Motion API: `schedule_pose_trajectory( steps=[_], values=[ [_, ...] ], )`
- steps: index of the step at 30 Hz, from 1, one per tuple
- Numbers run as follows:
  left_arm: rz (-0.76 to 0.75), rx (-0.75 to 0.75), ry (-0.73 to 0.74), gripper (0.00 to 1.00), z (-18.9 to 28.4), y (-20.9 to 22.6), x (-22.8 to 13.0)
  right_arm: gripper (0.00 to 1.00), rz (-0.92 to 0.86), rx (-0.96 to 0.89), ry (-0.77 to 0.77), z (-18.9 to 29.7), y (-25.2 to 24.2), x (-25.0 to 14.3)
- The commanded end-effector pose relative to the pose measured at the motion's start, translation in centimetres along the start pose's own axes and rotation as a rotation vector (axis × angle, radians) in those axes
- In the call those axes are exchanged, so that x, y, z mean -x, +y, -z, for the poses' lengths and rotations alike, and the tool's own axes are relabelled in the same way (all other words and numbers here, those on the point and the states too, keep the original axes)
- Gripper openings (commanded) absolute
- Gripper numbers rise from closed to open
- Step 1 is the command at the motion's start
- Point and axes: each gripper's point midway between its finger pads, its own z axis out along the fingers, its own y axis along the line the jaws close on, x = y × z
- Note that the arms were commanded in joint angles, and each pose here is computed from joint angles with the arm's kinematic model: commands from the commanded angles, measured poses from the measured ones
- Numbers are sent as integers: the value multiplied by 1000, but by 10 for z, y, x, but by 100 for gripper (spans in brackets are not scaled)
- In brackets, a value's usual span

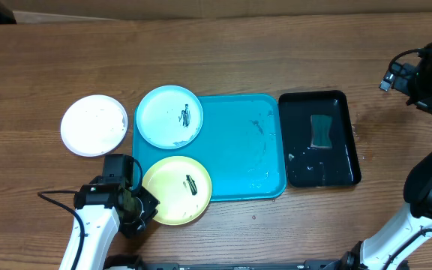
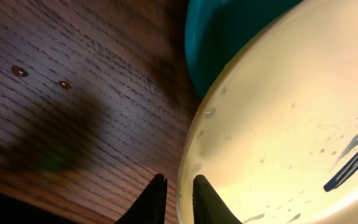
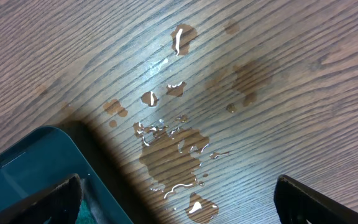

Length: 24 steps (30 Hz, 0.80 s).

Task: Clean dirty plates on tray and stack at the side
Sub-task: 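Grasp the yellow plate rim and slide it right across the tray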

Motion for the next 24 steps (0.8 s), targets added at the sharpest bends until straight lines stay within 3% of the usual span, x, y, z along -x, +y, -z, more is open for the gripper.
schedule_pose_trajectory(
  steps=[1,6,12,24],
  values=[
    [0,11,3,17,-3,4,0,100,-2,-1,-27,7,1,4],
    [-2,2,-3,15,-3,2,1,100,-2,-1,-27,7,1,4],
    [-3,-11,2,4,-3,-1,0,100,-2,-1,-27,7,1,4],
    [-115,-169,35,4,18,-39,-1,100,-2,-1,-27,7,1,4]
  ],
)
